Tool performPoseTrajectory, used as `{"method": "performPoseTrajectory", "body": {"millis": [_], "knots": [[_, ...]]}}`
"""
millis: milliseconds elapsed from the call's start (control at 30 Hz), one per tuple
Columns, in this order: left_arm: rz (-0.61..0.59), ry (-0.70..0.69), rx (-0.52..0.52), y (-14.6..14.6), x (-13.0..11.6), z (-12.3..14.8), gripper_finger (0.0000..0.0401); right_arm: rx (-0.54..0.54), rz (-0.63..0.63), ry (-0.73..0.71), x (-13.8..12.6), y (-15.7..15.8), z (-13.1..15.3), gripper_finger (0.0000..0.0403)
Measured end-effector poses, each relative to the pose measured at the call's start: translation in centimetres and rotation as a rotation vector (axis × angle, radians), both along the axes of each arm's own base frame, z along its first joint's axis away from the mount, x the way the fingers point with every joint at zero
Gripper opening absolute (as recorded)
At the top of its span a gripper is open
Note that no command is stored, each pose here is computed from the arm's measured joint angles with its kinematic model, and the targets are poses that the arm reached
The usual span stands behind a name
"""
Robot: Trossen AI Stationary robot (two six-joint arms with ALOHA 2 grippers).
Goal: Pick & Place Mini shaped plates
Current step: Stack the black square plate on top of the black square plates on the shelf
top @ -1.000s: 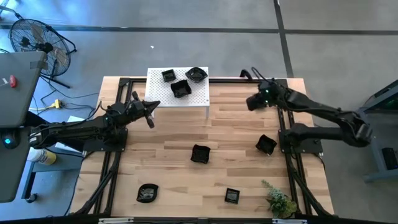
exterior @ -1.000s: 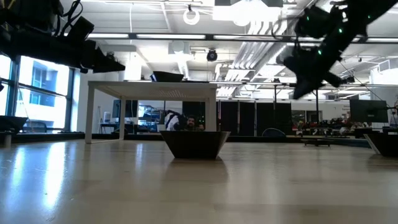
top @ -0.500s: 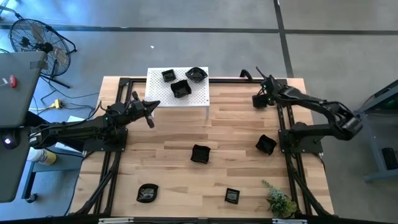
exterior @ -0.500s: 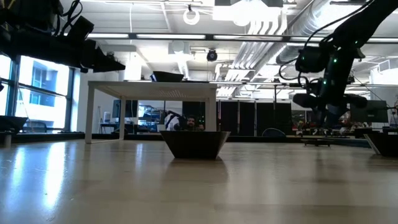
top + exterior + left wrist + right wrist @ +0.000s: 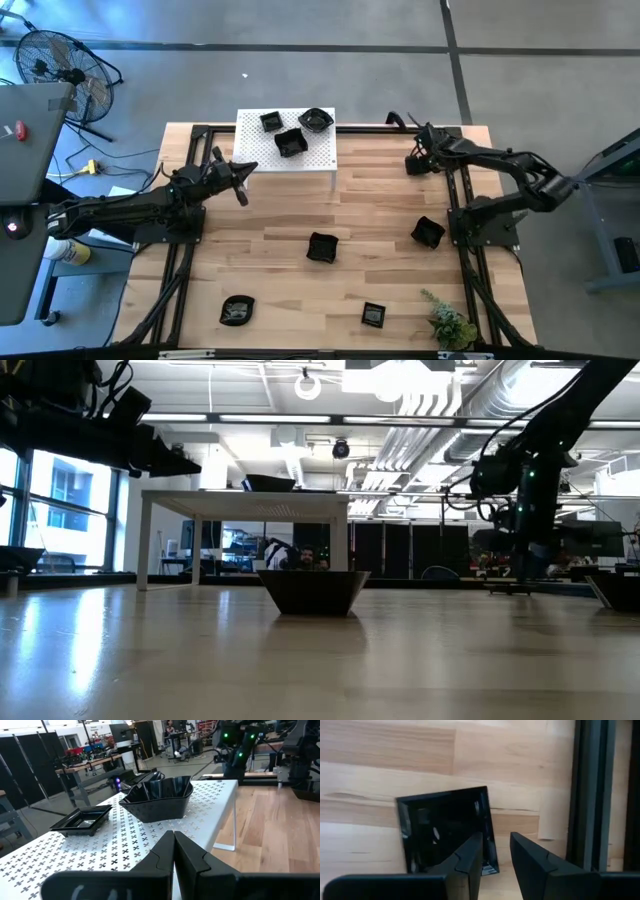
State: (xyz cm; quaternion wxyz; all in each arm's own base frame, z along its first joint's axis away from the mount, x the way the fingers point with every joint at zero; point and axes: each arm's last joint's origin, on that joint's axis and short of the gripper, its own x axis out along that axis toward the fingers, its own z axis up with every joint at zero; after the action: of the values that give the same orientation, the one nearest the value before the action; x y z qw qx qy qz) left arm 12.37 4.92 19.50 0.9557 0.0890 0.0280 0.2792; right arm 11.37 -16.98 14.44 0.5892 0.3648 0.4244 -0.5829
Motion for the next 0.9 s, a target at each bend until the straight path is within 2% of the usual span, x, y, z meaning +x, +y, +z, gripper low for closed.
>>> {"method": "performPoseTrajectory", "body": {"millis": [267, 567, 900], "knots": [[0.000, 0.000, 0.000, 0.0, 0.0, 0.0, 0.0005, 0.057, 0.012, -0.018, 0.4, -0.3, -1.1, 0.0081], [0.000, -0.001, 0.000, 0.0, 0.0, 0.0, 0.0005, 0.066, 0.051, -0.104, 0.6, -0.2, -0.5, 0.0008], [0.001, -0.001, 0.000, 0.0, 0.0, 0.0, 0.0005, 0.017, 0.123, -0.220, 1.0, 0.9, 1.7, 0.0003]]}}
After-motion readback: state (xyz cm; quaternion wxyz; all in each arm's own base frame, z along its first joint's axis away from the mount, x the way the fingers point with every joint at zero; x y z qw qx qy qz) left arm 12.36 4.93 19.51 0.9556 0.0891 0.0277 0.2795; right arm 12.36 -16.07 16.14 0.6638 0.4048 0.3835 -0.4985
